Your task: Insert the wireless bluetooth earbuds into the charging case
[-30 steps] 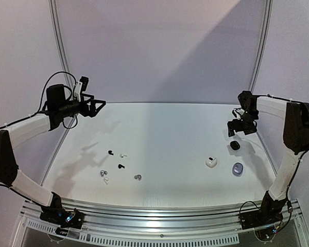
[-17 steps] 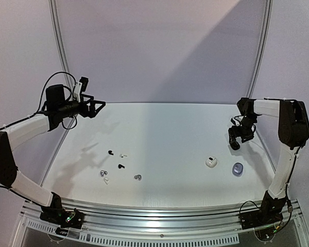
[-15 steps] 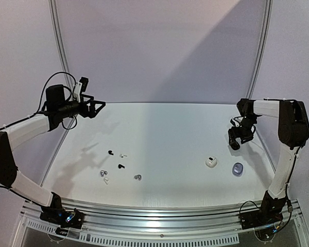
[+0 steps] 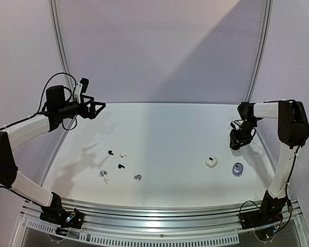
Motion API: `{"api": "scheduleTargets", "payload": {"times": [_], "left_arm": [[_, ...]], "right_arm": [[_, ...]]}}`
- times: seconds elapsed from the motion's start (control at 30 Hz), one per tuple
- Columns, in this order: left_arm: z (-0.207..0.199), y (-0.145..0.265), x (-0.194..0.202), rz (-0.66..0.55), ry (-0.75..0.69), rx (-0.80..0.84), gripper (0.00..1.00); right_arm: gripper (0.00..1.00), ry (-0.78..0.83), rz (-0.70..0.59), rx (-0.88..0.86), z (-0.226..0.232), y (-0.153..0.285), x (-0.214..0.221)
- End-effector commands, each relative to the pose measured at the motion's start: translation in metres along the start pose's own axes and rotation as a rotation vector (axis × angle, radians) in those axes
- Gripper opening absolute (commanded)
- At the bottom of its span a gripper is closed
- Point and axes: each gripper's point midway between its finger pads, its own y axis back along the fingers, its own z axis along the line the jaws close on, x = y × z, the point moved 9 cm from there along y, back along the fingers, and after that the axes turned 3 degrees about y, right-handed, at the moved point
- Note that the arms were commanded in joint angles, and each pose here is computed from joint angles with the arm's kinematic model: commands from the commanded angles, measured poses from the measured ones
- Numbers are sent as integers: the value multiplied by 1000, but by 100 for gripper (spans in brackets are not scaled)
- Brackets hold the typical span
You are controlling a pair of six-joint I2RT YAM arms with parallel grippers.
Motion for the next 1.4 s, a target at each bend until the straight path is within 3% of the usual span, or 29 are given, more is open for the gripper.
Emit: {"api": "scheduleTargets", "payload": {"times": [0.0,0.17,0.3,0.4,0.5,0.67,0.8,1.0,1.37], "left_arm": [[-6,2,1,-3,-20,27,99],[-10,8,-15,-76,16,32,99],[-19,14,-34,-156,107,111,99],[-24,12,-43,-160,228,165,95],[-38,7,-50,-137,279,223,92],[-69,-6,-63,-59,312,377,89],[-81,-12,-80,-27,271,476,89],[-104,-21,-100,-19,192,598,89],[-128,-36,-123,-37,134,642,87]], "right_arm": [[46,-6,19,-33,0,-10,3],[29,-39,14,-42,2,1,-1],[21,4,-75,-44,11,30,-18],[20,158,-276,19,47,80,-37],[20,434,-555,65,121,141,-44],[20,806,-1011,28,228,228,-29],[24,989,-1251,34,287,268,-18],[23,1182,-1380,59,354,283,-7],[24,1335,-1432,65,404,286,7]]}}
